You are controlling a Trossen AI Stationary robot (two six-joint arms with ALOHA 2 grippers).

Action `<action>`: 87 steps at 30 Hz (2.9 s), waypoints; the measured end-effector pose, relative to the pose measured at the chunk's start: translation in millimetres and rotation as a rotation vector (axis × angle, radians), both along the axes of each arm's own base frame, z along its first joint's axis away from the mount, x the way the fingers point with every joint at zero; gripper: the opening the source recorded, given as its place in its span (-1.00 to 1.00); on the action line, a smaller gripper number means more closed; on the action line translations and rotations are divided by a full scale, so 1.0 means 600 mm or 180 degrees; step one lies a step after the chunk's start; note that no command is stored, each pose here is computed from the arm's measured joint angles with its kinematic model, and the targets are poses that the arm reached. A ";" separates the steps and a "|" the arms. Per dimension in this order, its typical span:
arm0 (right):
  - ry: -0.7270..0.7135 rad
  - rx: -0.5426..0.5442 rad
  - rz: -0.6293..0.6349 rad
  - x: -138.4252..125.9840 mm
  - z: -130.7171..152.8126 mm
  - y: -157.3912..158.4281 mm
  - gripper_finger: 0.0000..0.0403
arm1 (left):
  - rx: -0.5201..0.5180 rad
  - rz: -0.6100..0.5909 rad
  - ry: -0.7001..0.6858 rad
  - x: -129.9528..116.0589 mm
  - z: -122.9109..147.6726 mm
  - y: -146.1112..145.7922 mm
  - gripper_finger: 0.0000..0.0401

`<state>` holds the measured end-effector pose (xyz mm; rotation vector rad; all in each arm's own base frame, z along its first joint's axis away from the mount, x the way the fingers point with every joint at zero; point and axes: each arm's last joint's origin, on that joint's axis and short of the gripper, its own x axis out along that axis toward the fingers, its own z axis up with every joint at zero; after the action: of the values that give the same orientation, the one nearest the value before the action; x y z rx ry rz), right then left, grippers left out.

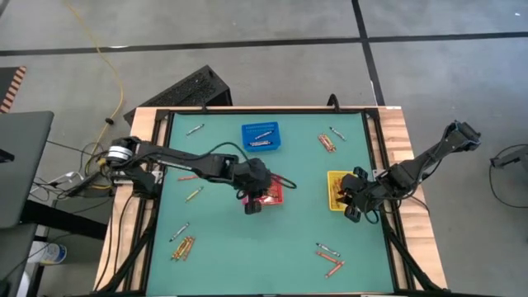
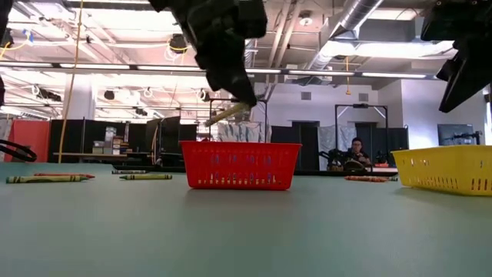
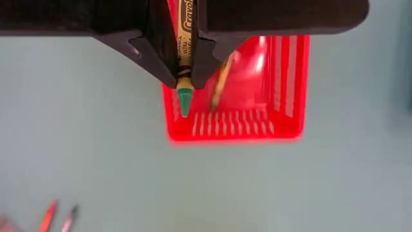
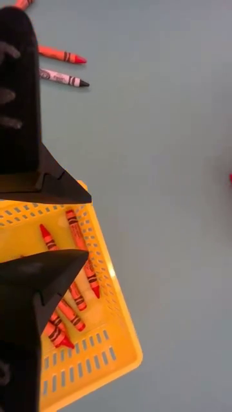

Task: Sort crayons
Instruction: Put the green crayon into the red bin, then put the black crayon into the blue bin

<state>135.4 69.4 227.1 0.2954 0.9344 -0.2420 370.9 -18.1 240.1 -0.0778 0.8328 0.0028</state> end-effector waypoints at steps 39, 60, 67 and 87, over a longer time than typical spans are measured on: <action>-0.0186 -0.0588 -0.0617 0.043 0.010 -0.102 -0.42 | 0.1168 0.0257 0.0415 -0.027 0.022 0.043 -0.29; 0.1286 -0.0242 -0.1296 0.034 -0.088 -0.464 -0.42 | 0.0671 0.0752 -0.1848 -0.277 0.017 0.050 -0.29; 0.1654 -0.0361 -0.1233 0.051 -0.114 -0.502 -0.42 | 0.0648 0.0726 -0.1838 -0.280 0.015 0.049 -0.29; 0.1771 -0.0047 -0.0780 0.084 -0.140 -0.534 -0.97 | 0.0705 0.0651 -0.1366 -0.287 -0.007 0.049 -0.29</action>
<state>185.7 -250.8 143.0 0.3362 1.4457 -0.5753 198.8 11.2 235.8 0.0451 0.3890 0.2622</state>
